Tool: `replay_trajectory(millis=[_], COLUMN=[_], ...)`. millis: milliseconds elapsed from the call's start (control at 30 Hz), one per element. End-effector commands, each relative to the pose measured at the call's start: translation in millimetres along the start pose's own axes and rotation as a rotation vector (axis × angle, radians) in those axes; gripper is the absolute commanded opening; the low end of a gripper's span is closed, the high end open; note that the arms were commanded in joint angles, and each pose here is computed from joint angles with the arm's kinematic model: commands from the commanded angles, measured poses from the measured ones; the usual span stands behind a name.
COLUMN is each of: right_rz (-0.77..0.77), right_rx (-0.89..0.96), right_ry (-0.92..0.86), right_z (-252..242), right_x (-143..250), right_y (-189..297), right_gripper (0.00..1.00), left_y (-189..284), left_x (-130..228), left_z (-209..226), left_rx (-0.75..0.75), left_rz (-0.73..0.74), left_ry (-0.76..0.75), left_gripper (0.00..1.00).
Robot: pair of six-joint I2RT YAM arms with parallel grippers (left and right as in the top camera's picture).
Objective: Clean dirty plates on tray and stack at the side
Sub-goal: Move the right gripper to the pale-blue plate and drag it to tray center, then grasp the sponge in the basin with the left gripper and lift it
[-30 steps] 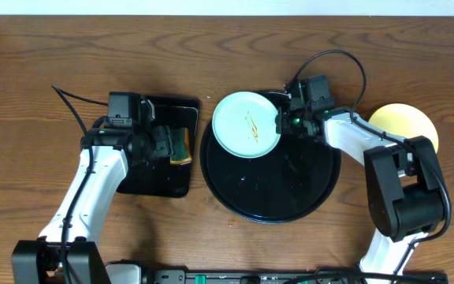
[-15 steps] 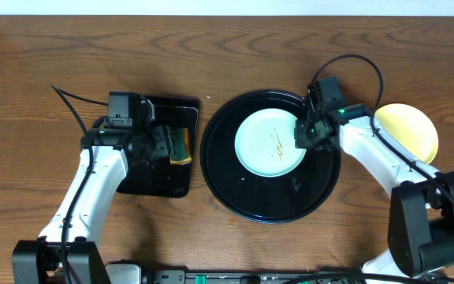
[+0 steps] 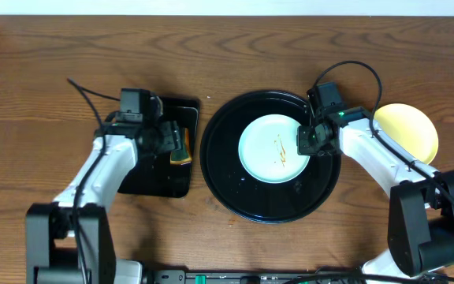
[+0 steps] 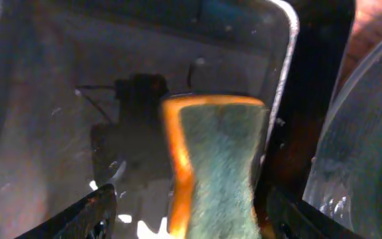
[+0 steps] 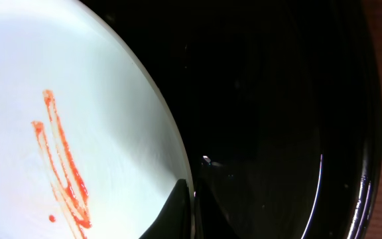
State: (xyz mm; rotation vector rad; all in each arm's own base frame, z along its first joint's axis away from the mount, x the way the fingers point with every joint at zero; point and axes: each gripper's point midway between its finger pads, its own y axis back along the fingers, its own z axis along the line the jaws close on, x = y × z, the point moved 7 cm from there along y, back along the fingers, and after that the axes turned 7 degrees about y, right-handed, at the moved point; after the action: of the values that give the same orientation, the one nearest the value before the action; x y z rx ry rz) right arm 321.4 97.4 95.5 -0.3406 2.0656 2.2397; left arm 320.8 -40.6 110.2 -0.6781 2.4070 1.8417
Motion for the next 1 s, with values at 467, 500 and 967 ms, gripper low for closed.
replay_trajectory(millis=[467,500,967], right_rz=[0.009,0.009,0.022], right_rx=[0.025,0.025,0.028], right_ry=[0.013,0.013,0.031], right_z=[-1.8,-1.8,-2.4], right_x=[3.1,3.1,5.5], right_y=[-2.5,-2.5,-2.5], right_gripper=[0.01,0.01,0.01], left_y=[-47.1,-48.5,-25.3], left_x=[9.7,9.1,-8.4], left_z=[-11.2,-11.3,-17.3], left_rx=[-0.119,-0.118,-0.131], left_rz=[0.007,0.004,-0.114], left_ry=[-0.1,-0.101,-0.18], left_gripper=[0.54,0.48,0.16])
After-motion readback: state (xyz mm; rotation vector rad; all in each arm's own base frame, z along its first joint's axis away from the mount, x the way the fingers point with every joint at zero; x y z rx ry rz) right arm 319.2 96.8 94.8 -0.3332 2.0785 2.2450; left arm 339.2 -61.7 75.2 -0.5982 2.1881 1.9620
